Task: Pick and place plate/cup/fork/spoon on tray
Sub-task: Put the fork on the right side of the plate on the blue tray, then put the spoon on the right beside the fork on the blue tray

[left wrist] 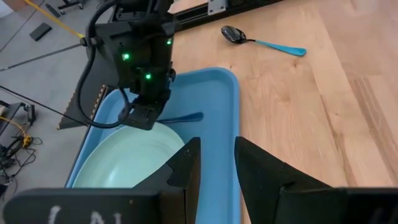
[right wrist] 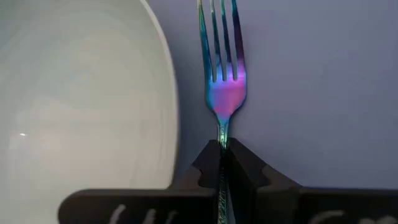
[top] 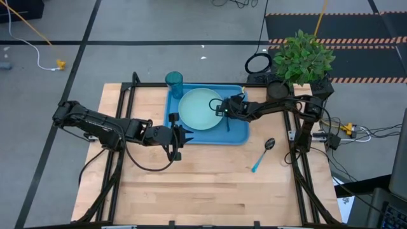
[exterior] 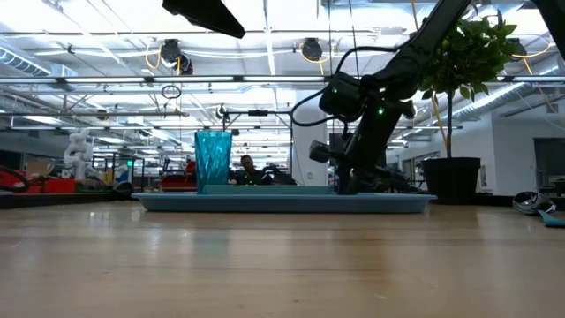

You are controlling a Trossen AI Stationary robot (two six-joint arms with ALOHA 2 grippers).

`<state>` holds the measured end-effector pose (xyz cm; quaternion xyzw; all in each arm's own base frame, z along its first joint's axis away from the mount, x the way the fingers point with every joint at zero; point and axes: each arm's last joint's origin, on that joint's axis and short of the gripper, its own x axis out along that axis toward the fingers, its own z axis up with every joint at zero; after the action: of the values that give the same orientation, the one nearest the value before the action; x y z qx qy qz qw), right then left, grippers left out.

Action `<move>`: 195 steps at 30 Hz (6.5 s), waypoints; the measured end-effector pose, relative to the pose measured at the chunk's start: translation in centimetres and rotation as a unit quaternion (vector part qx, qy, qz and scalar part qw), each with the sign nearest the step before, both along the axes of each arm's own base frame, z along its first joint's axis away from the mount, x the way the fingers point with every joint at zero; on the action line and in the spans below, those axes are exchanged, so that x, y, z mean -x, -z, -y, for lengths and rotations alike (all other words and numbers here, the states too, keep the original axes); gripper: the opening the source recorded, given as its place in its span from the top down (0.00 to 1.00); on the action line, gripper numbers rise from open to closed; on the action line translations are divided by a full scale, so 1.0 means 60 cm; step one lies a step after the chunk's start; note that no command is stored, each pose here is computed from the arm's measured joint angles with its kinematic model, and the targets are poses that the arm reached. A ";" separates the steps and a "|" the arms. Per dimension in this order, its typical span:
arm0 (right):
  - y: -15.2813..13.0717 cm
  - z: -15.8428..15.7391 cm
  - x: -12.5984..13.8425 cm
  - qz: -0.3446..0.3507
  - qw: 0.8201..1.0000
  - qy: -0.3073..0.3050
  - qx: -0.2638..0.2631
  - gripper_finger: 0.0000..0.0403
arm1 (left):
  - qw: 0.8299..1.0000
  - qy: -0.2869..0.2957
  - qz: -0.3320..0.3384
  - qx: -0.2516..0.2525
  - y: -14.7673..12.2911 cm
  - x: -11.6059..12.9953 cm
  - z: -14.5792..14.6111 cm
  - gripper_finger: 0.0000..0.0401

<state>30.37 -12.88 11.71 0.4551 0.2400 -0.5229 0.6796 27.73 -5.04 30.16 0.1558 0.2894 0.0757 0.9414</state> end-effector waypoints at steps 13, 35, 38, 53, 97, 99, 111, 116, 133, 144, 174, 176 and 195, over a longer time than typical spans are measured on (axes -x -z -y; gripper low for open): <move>0.000 0.002 -0.003 0.007 1.000 0.001 0.014 0.91 | 1.000 0.003 -0.001 -0.002 0.000 0.000 0.000 0.75; -0.077 -0.015 0.022 -0.010 0.997 -0.056 0.042 0.89 | 1.000 0.003 -0.001 -0.001 0.000 0.000 0.000 0.75; -0.102 -0.042 0.031 -0.013 0.995 -0.097 0.029 0.89 | 1.000 0.003 -0.002 -0.001 0.000 0.000 0.001 0.75; -0.219 -0.341 0.096 0.136 0.963 -0.233 -0.009 0.89 | 1.000 0.000 0.001 0.010 0.000 0.000 0.002 0.75; -0.096 -0.402 0.190 -0.184 0.978 0.048 -0.087 0.74 | 0.998 0.019 0.004 0.054 0.001 0.008 0.035 0.75; -0.092 -0.398 0.186 -0.188 0.977 0.055 -0.084 0.71 | 0.998 0.018 0.005 0.055 0.001 0.008 0.035 0.75; -0.015 -0.364 0.207 -0.174 0.977 0.071 -0.097 0.68 | 0.998 0.018 0.014 0.058 -0.001 0.006 0.035 0.75; -0.002 -0.354 0.218 -0.182 0.976 0.074 -0.094 0.68 | 0.998 0.020 0.014 0.057 -0.001 0.006 0.035 0.75; -0.009 -0.331 0.216 -0.227 0.971 0.013 -0.069 0.89 | 0.999 0.011 0.014 0.042 -0.002 0.002 0.021 0.75; -0.010 -0.320 0.213 -0.242 0.968 0.000 -0.066 0.98 | 0.999 0.012 0.011 0.031 -0.002 0.001 0.014 0.75; -0.102 -0.254 0.173 -0.035 0.996 -0.087 0.011 1.00 | 0.999 -0.015 0.012 0.035 -0.001 -0.003 -0.008 0.75; -0.106 -0.238 0.162 -0.021 0.995 -0.093 0.025 1.00 | 0.999 -0.016 0.012 0.036 -0.001 -0.003 -0.008 0.75; -0.146 -0.102 0.115 0.101 0.984 -0.110 0.101 1.00 | 0.999 -0.021 0.011 0.032 -0.001 -0.004 -0.015 0.75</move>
<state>23.49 -6.78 20.45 0.4055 0.1647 -0.4176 0.7963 27.97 -4.14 30.22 0.1185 0.2849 0.0876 0.9472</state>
